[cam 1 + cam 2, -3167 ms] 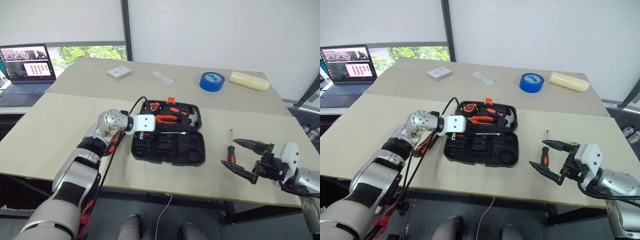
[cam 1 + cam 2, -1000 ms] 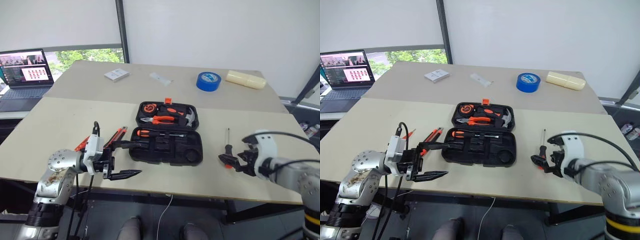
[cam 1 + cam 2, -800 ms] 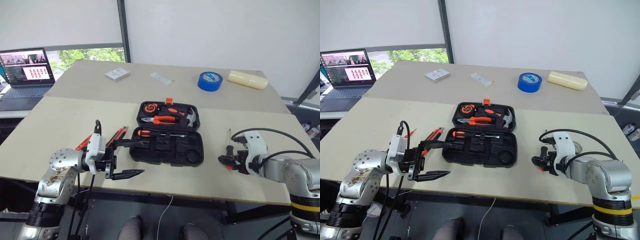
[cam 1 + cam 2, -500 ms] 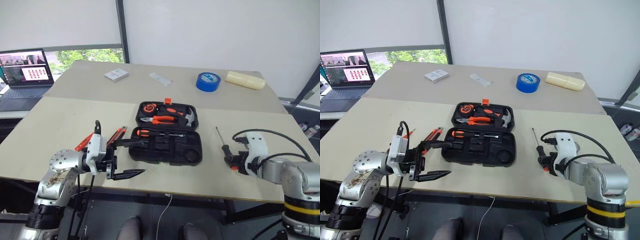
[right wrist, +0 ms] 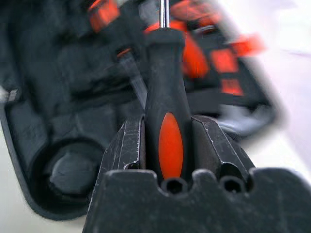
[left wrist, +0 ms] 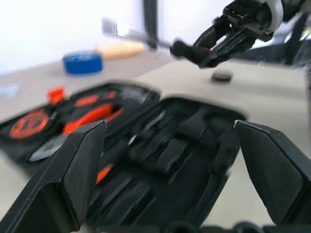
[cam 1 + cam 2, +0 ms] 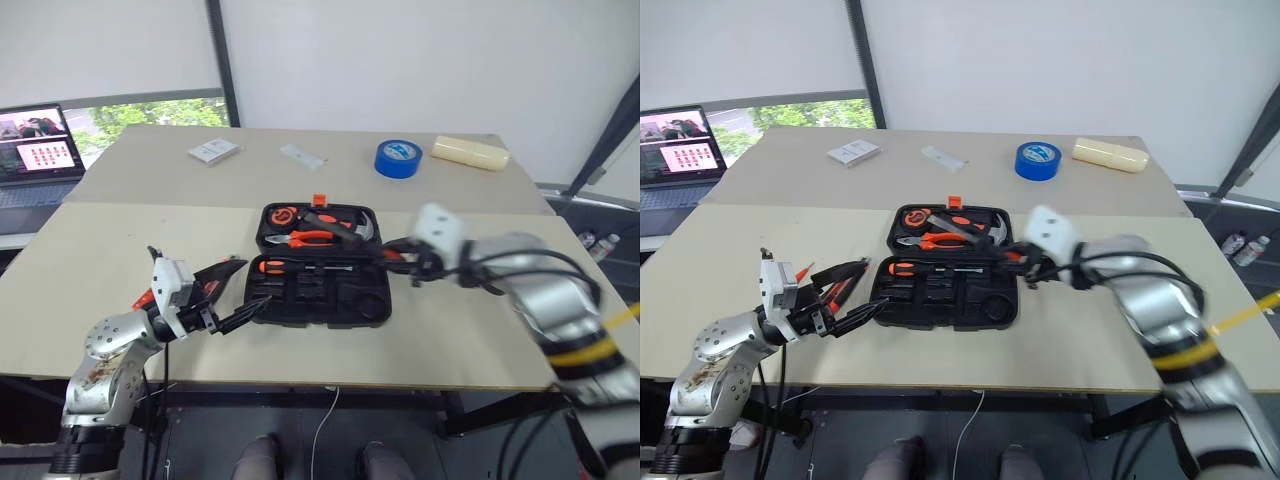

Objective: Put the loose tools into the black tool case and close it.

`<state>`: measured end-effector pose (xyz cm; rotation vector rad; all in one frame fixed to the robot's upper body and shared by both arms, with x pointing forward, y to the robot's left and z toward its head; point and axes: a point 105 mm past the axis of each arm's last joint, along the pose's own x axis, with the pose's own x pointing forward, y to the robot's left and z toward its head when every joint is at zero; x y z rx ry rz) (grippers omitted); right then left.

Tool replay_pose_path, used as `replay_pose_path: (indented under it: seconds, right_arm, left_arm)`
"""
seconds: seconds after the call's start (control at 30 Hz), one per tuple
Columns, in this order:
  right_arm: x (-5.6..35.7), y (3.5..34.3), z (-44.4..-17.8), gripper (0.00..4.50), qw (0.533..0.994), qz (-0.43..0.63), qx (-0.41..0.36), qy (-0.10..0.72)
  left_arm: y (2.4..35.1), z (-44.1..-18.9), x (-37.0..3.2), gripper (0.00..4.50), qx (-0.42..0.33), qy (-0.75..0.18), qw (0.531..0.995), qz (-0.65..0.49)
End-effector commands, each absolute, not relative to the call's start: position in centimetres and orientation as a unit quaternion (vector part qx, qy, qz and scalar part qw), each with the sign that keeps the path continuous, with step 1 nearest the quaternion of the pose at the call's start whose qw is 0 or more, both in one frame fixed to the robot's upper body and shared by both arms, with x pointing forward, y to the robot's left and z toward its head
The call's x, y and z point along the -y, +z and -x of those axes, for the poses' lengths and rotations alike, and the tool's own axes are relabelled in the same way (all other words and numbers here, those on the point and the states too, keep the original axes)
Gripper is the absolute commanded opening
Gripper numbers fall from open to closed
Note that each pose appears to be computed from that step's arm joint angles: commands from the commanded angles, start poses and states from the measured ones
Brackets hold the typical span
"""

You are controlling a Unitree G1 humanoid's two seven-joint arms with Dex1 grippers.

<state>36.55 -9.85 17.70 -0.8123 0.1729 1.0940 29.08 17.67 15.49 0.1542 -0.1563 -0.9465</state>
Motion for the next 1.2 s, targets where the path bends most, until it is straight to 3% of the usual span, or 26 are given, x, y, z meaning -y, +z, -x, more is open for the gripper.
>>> replay_pose_path:
  seconds: [0.03,0.13,0.3,0.6,0.87,0.93,0.97,1.0,1.03,1.2]
  right_arm:
    - [9.5,17.6,-37.4,1.01,0.710,0.455,-0.091,0.530]
    - [9.9,16.5,-38.0,1.01,0.673,0.501,-0.117,0.531]
    - [10.2,15.4,-38.6,1.01,0.650,0.527,-0.141,0.529]
    - [11.0,15.2,-39.4,1.01,0.701,0.468,-0.167,0.512]
    - [11.5,14.8,-39.4,1.01,0.684,0.487,-0.183,0.512]
    - [11.2,15.6,-39.5,2.02,0.691,0.478,-0.159,0.519]
    - [11.0,16.0,-39.4,2.11,0.691,0.476,-0.146,0.524]
    - [11.0,16.7,-39.3,2.61,0.693,0.471,-0.130,0.530]
    - [11.2,17.5,-39.4,2.84,0.700,0.460,-0.117,0.533]
    - [12.1,20.0,-39.5,2.84,0.746,0.360,-0.087,0.553]
  left_arm:
    - [16.0,-29.1,-18.0,4.50,0.086,-0.447,0.884,-0.103]
    - [15.9,-29.0,-17.8,4.50,0.084,-0.447,0.884,-0.106]
    - [15.3,-28.4,-17.4,4.50,0.079,-0.444,0.887,-0.103]
    - [14.8,-28.1,-17.6,4.50,0.072,-0.438,0.891,-0.102]
    - [14.9,-28.3,-17.7,4.50,0.072,-0.438,0.890,-0.106]
    - [14.9,-28.4,-17.7,4.50,0.072,-0.437,0.890,-0.107]
    - [14.9,-28.4,-17.8,4.50,0.072,-0.436,0.891,-0.107]
    - [14.8,-28.4,-17.8,4.50,0.072,-0.436,0.891,-0.107]
    - [14.8,-28.4,-17.8,4.50,0.072,-0.436,0.891,-0.107]
    - [14.5,-28.5,-18.2,4.50,0.065,-0.429,0.894,-0.109]
